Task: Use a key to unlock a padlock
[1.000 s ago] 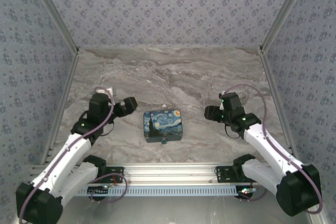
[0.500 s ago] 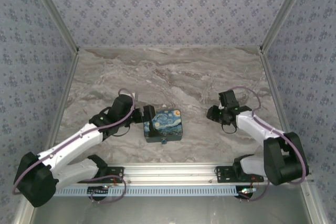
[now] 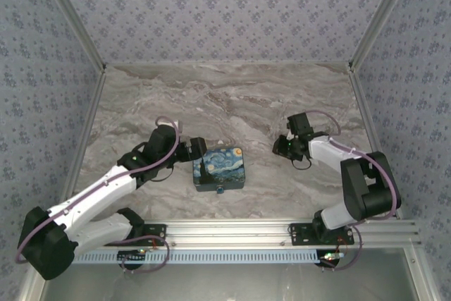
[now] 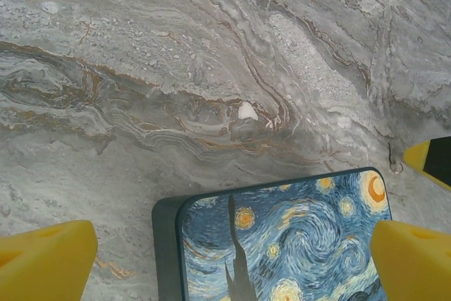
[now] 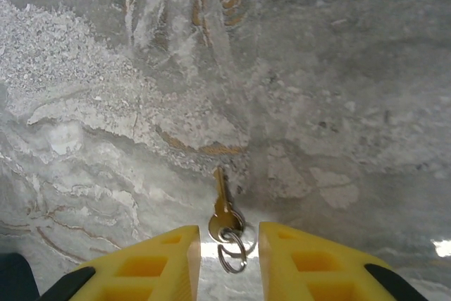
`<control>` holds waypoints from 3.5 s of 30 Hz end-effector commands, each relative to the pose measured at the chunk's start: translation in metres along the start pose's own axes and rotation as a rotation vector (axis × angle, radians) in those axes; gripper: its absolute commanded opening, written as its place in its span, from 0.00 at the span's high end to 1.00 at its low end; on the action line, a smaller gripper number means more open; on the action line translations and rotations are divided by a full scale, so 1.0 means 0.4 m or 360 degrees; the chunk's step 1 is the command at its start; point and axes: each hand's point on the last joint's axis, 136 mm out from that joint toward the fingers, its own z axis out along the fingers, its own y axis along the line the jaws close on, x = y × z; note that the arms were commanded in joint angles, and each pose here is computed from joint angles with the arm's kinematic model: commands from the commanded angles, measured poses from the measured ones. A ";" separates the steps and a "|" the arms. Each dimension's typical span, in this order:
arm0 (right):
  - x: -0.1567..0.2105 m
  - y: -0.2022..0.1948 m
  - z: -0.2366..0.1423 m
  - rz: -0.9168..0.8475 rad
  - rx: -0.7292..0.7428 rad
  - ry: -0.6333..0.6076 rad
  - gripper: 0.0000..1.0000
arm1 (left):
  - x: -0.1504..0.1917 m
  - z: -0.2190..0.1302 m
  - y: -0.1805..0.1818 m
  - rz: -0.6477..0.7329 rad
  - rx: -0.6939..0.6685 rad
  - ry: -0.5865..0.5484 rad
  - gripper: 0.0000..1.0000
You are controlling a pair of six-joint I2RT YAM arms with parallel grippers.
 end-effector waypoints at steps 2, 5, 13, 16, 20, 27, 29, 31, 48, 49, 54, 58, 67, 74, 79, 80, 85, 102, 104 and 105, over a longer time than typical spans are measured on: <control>-0.002 0.008 0.008 -0.0032 0.0032 0.0024 0.71 | -0.025 -0.023 -0.019 -0.0010 0.0024 -0.0053 0.01; 0.008 -0.004 0.012 -0.0040 0.0078 0.0041 0.72 | -0.025 -0.023 -0.019 -0.0013 0.0024 -0.0052 0.01; 0.023 -0.024 0.024 -0.0053 0.0148 0.0078 0.74 | -0.027 -0.026 -0.020 -0.0013 0.0023 -0.0053 0.01; 0.022 -0.028 0.028 -0.0059 0.0166 0.0079 0.76 | -0.024 -0.025 -0.018 -0.0011 0.0018 -0.0047 0.00; 0.025 -0.035 0.041 -0.0072 0.0192 0.0105 0.77 | -0.023 -0.024 -0.017 -0.0012 0.0016 -0.0045 0.01; 0.043 -0.033 0.060 -0.0109 0.0218 0.0166 0.82 | -0.023 -0.027 -0.010 -0.0005 -0.0003 -0.0049 0.01; 0.048 -0.030 0.064 -0.0121 0.0222 0.0180 0.85 | -0.025 -0.029 -0.009 -0.0002 -0.0009 -0.0056 0.01; 0.049 -0.025 0.065 -0.0129 0.0215 0.0180 0.89 | -0.024 -0.030 -0.005 0.0001 -0.0016 -0.0057 0.01; 0.026 0.031 -0.047 0.0012 -0.0037 -0.0087 1.00 | -0.035 -0.041 -0.033 -0.0071 0.0072 -0.0074 0.01; 0.026 0.034 -0.056 0.0008 -0.0051 -0.0100 1.00 | -0.036 -0.040 -0.043 -0.0100 0.0100 -0.0067 0.01; 0.019 0.061 -0.093 0.0057 -0.0136 -0.0150 1.00 | -0.033 -0.032 -0.092 -0.0286 0.0241 0.0003 0.01; 0.005 0.099 -0.134 0.0027 -0.0209 -0.0202 1.00 | -0.033 -0.022 -0.135 -0.0514 0.0334 0.0094 0.01; -0.027 0.232 -0.227 -0.0113 -0.0363 -0.0325 1.00 | -0.034 0.022 -0.211 -0.1242 0.0536 0.0294 0.09; -0.052 0.349 -0.291 -0.0185 -0.0525 -0.0435 1.00 | -0.031 0.033 -0.225 -0.1845 0.0560 0.0417 0.26; -0.058 0.423 -0.327 -0.0246 -0.0604 -0.0484 1.00 | -0.040 0.039 -0.252 -0.2088 0.0646 0.0489 0.36; -0.058 0.436 -0.330 -0.0258 -0.0617 -0.0489 1.00 | -0.039 0.039 -0.259 -0.2099 0.0650 0.0507 0.36; -0.052 0.505 -0.340 -0.0305 -0.0701 -0.0500 1.00 | -0.041 0.047 -0.292 -0.2169 0.0683 0.0566 0.37; 0.035 0.646 -0.311 -0.0440 -0.0860 -0.0383 1.00 | -0.029 0.070 -0.319 -0.2232 0.0688 0.0616 0.45; 0.041 0.648 -0.315 -0.0444 -0.0866 -0.0380 1.00 | -0.029 0.073 -0.315 -0.2248 0.0684 0.0609 0.47; 0.049 0.646 -0.313 -0.0444 -0.0864 -0.0373 1.00 | -0.028 0.074 -0.314 -0.2258 0.0684 0.0608 0.48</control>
